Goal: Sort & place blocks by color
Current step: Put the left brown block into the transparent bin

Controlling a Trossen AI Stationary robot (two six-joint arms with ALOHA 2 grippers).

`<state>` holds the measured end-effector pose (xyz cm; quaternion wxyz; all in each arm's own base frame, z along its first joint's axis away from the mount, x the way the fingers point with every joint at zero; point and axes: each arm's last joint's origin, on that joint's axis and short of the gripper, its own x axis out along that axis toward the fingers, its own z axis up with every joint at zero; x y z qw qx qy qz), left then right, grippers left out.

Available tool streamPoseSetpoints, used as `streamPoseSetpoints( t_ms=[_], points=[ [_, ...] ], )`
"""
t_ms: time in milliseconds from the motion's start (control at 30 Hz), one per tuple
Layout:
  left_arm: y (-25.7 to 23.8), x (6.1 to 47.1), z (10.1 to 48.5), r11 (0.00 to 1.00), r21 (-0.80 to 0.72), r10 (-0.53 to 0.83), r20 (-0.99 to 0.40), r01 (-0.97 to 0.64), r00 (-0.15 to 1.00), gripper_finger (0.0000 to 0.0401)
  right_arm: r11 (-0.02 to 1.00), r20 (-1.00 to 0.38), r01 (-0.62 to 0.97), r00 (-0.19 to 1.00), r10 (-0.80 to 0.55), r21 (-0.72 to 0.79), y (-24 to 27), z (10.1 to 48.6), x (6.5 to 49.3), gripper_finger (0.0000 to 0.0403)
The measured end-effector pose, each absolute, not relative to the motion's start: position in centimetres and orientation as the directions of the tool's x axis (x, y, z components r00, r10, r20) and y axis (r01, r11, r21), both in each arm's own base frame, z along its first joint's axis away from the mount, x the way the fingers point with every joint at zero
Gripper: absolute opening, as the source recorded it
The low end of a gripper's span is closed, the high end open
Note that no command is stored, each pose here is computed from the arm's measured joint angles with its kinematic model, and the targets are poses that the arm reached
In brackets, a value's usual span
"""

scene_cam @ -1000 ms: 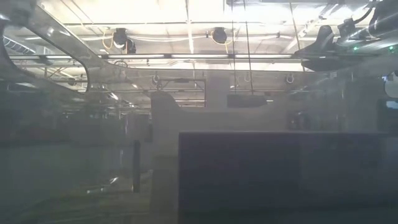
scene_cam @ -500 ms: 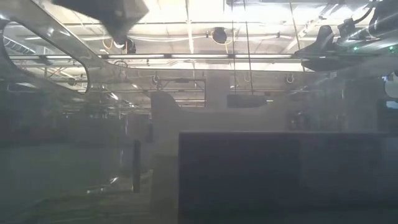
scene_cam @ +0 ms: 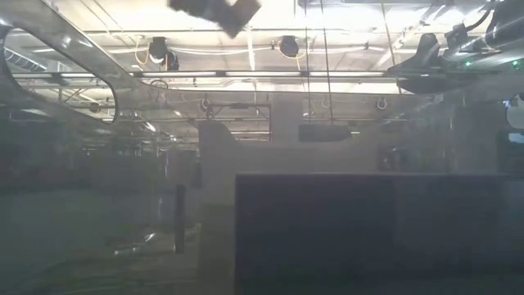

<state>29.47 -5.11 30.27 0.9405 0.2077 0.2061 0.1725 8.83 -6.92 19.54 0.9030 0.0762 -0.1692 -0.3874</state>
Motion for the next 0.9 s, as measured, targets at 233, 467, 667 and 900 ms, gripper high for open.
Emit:
streamPoseSetpoints(
  t_ms=[233,467,667,900],
  points=[
    [-2.7,30.6,33.6,0.882,0.223,0.429,-0.021,-0.414,0.903,0.0131,0.688,0.246,0.674,0.643,-0.725,0.269,-6.9,19.5,8.8,0.0247],
    [-1.8,31.0,33.5,0.907,0.138,0.403,-0.014,-0.398,0.915,0.0131,0.688,0.247,0.674,0.643,-0.725,0.269,-6.9,19.5,8.8,0.0247],
    [-1.2,32.1,31.3,0.901,0.174,0.421,-0.121,-0.398,0.899,0.0131,0.688,0.246,0.674,0.643,-0.725,0.268,-6.9,19.5,8.8,0.0247],
    [2.0,34.0,27.1,0.862,0.178,0.507,-0.284,-0.475,0.814,0.0131,0.688,0.244,0.674,0.644,-0.726,0.268,-6.9,19.5,8.8,0.0247]
  ],
)
